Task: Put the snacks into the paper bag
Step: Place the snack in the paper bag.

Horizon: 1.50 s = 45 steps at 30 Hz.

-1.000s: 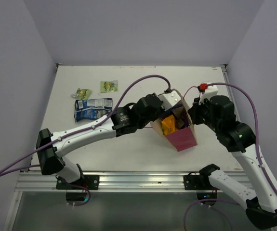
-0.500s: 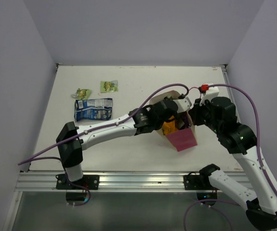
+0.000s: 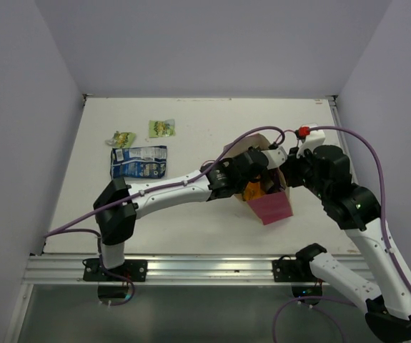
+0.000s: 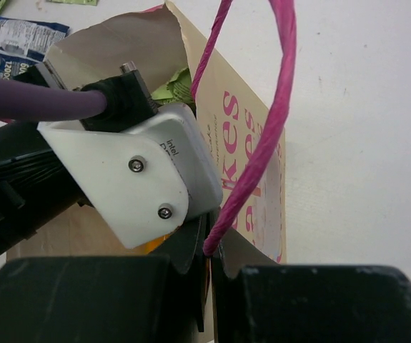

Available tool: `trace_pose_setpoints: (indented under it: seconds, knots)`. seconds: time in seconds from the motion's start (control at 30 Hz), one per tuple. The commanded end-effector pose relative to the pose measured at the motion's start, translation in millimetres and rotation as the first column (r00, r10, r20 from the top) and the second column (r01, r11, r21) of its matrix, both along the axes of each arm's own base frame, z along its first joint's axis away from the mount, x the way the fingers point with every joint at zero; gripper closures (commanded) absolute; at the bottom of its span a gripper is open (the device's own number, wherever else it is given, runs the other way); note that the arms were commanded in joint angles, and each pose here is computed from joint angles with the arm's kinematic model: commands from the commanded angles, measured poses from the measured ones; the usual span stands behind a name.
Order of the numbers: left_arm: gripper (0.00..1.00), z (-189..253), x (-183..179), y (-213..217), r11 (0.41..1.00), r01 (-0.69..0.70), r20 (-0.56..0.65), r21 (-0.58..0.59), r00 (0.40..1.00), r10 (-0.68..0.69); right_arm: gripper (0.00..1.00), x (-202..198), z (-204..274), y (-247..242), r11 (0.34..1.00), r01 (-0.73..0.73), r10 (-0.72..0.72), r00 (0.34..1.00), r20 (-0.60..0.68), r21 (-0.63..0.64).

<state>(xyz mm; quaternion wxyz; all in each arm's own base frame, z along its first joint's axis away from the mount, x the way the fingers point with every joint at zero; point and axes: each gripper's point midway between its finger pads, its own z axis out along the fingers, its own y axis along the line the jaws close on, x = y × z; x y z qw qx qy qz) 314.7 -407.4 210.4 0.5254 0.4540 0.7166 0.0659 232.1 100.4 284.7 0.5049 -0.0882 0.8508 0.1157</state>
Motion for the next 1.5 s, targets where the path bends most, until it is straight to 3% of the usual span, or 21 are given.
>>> trace_pose_setpoints:
  seconds: [0.0, 0.27, 0.5, 0.8, 1.17, 1.47]
  knots:
    - [0.94, -1, 11, -8, 0.994, 0.001, -0.026, -0.108, 1.0, -0.004, 0.97, 5, 12, 0, 1.0, 0.007, -0.009, 0.998, 0.056, 0.019]
    - [0.92, -25, 8, -17, 0.984, 0.09, -0.132, -0.156, 0.985, -0.111, 0.97, 6, 10, 1, 1.0, 0.006, -0.007, 0.999, 0.054, 0.018]
    - [0.9, -28, 17, -14, 0.972, 0.084, -0.188, -0.221, 0.974, -0.127, 0.97, 5, 11, 0, 1.0, 0.009, -0.01, 0.998, 0.06, 0.017]
    - [0.77, -24, 23, -7, 0.947, 0.076, -0.24, -0.313, 0.958, -0.156, 0.97, 3, 12, 0, 1.0, 0.005, -0.007, 0.998, 0.061, 0.021]
    - [0.52, 82, 2, 7, 0.86, 0.128, -0.124, -0.493, 0.969, -0.215, 0.97, 2, 13, 0, 1.0, 0.005, -0.007, 0.998, 0.06, 0.025]
    - [0.27, 145, -11, 35, 0.795, 0.106, -0.054, -0.597, 0.984, -0.171, 0.96, 3, 12, 0, 1.0, 0.005, -0.006, 0.998, 0.058, 0.026]
